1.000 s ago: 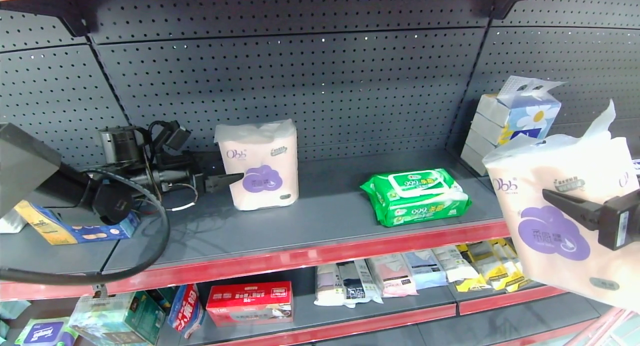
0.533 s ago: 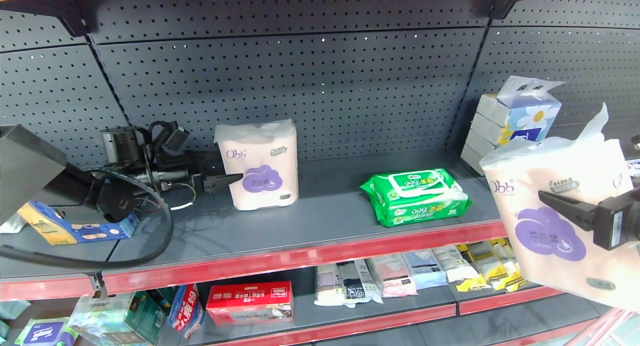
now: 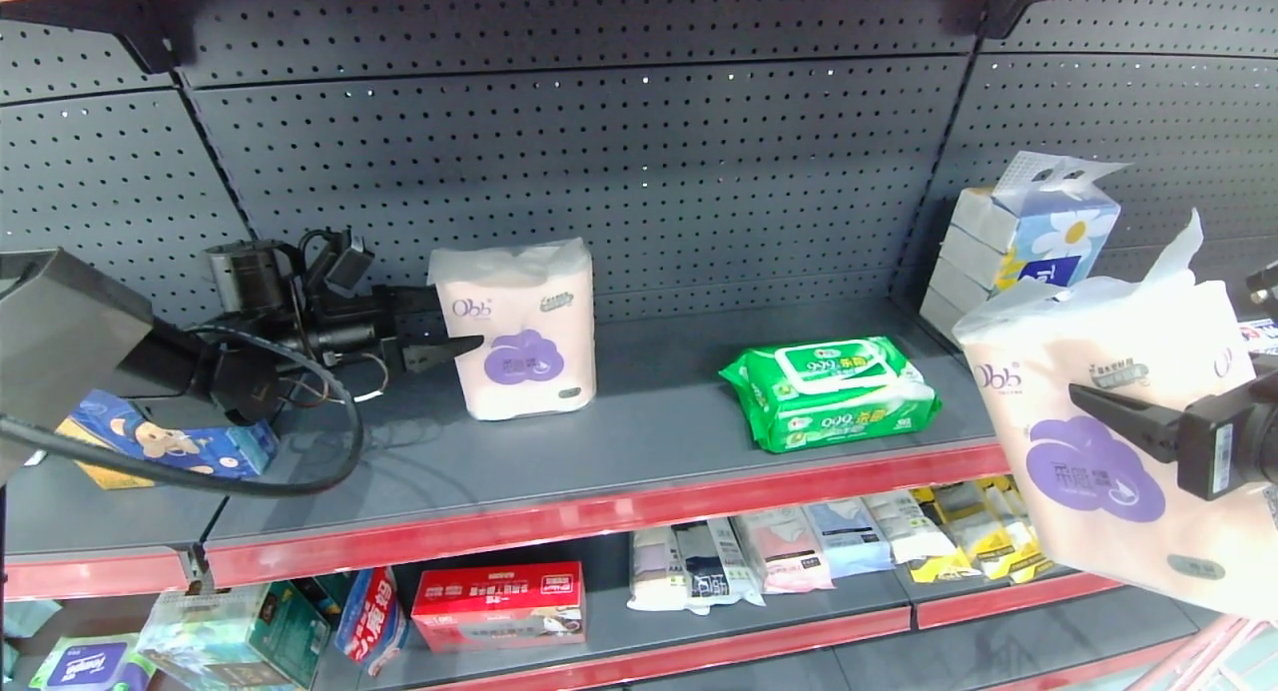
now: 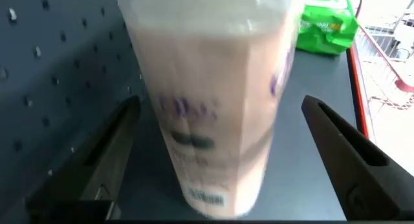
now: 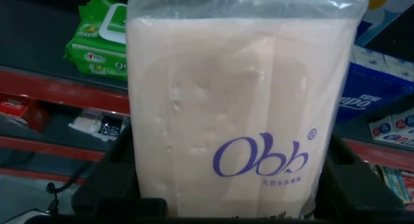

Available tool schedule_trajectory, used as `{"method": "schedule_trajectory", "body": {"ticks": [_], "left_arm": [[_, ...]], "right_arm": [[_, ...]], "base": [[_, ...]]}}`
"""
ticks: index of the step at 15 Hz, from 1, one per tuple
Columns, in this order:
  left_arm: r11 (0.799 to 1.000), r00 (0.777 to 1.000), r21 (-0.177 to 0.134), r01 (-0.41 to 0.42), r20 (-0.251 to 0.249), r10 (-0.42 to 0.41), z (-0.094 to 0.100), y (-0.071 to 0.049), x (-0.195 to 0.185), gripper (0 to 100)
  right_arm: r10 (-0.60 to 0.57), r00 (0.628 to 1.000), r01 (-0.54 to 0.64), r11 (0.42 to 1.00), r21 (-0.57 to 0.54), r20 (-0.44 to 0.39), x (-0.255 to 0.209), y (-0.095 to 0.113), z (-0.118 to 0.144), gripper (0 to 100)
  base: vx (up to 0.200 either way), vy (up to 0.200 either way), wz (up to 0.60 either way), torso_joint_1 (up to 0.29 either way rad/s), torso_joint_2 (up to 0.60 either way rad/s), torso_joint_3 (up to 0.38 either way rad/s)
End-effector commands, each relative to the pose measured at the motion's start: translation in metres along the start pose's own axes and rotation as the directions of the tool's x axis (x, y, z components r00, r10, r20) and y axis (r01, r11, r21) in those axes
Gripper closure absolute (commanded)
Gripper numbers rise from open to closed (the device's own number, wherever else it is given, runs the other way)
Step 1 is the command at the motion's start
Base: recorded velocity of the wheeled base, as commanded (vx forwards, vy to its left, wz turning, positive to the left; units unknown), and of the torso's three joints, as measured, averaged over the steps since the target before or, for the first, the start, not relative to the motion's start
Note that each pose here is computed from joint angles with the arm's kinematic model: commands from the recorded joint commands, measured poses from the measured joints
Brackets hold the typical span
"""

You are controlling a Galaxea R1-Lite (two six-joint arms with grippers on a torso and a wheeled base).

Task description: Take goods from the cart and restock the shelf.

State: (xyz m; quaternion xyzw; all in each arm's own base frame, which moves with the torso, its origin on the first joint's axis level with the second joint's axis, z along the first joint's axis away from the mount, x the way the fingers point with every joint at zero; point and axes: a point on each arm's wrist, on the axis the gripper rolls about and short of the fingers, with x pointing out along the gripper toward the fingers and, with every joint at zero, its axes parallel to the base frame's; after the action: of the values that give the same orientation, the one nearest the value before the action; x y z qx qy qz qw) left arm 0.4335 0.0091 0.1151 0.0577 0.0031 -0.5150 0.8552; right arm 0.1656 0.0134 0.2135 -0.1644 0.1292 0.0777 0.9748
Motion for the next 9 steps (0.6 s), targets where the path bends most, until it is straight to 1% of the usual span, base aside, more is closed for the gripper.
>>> {"method": "schedule_trajectory", "body": {"ticks": [1,3,6,8,9], "left_arm": [[1.0,1.0,-0.002,0.026,0.002,-0.026,-0.004,0.0,0.01,0],[0.998,0.998,-0.004,0.063,0.009,-0.063,-0.004,-0.003,0.016,0],[0.997,0.997,-0.01,0.081,0.009,-0.081,-0.006,-0.006,0.025,0],[0.997,0.997,-0.007,0.081,0.009,-0.081,-0.007,-0.005,0.029,0],[0.997,0.997,0.003,0.08,0.013,-0.08,-0.007,-0.001,0.031,0]], "right_arm": [[0.004,1.0,-0.004,1.0,-0.001,-0.001,0.001,0.0,0.0,100],[0.002,1.0,-0.002,1.0,-0.001,-0.002,0.001,0.0,0.0,100],[0.004,1.0,-0.004,1.0,-0.001,-0.003,0.001,0.0,-0.001,100],[0.006,1.0,-0.006,1.0,0.001,-0.009,0.003,0.0,-0.001,100],[0.008,1.0,-0.008,1.0,0.001,-0.008,0.003,0.0,-0.001,100]], "base": [[0.0,0.0,0.0,0.0,0.0,0.0],[0.0,0.0,0.0,0.0,0.0,0.0],[0.0,0.0,0.0,0.0,0.0,0.0],[0.0,0.0,0.0,0.0,0.0,0.0],[0.0,0.0,0.0,0.0,0.0,0.0]]}}
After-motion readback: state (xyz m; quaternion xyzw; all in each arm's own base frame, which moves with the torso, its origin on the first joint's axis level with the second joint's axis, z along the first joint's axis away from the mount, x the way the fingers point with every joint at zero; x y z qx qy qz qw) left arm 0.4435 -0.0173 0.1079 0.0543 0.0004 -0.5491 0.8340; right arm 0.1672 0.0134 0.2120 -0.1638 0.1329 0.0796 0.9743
